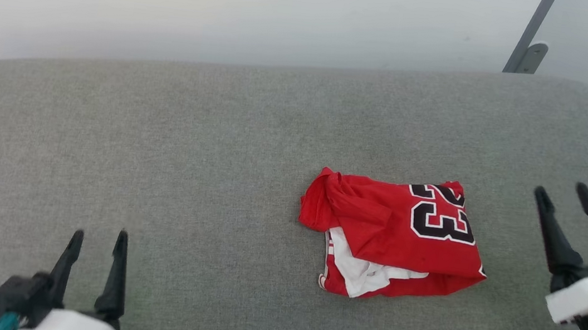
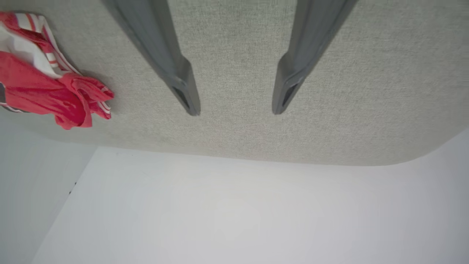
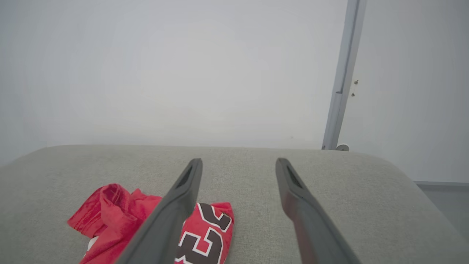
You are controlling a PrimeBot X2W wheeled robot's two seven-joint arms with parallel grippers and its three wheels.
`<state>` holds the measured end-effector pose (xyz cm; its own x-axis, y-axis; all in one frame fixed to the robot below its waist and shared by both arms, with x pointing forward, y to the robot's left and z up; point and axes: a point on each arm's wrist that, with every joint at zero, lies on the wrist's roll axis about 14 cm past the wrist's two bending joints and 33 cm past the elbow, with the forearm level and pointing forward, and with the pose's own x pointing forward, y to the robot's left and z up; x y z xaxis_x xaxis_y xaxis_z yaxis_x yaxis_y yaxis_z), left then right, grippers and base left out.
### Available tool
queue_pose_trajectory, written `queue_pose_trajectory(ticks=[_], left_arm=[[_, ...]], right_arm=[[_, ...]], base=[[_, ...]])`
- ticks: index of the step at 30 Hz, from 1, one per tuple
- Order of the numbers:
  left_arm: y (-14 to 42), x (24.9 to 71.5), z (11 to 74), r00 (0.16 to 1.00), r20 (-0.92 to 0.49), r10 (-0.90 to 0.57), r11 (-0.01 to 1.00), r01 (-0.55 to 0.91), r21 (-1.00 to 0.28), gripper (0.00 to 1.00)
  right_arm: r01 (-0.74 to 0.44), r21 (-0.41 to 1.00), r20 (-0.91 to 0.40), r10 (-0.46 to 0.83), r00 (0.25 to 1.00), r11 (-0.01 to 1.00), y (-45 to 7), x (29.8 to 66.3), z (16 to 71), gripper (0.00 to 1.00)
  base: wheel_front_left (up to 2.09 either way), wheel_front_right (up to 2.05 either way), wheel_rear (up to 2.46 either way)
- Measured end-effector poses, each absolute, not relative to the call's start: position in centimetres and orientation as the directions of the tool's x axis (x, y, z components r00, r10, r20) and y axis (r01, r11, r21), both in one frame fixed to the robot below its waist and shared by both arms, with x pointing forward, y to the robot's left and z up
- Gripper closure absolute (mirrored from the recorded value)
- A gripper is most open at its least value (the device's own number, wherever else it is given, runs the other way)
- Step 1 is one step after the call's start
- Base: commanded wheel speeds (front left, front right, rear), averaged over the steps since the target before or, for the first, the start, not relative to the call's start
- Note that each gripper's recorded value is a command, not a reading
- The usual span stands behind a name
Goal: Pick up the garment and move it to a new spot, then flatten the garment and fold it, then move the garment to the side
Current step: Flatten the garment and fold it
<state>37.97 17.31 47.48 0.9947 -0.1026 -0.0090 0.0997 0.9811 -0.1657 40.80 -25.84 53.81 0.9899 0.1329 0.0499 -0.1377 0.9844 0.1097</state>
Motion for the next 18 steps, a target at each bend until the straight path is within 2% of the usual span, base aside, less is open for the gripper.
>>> queue_pose_trajectory(ticks=[6, 18], left_arm=[[18.4, 36.1, 47.8, 0.998, 0.000, -0.068, 0.987, 0.067, -0.144, 0.00], [19.9, 32.4, 48.2, 1.000, 0.005, -0.006, 0.991, 0.007, -0.131, 0.00]], right_arm=[[-0.089, 0.126, 0.082, 0.079, 0.994, 0.988, -26.8, 38.7, 53.8, 0.00], [-0.073, 0.128, 0.137, 0.055, 0.989, 0.989, -25.9, 36.2, 54.2, 0.00]], base=[[0.00, 0.00, 0.00], [0.00, 0.00, 0.00]])
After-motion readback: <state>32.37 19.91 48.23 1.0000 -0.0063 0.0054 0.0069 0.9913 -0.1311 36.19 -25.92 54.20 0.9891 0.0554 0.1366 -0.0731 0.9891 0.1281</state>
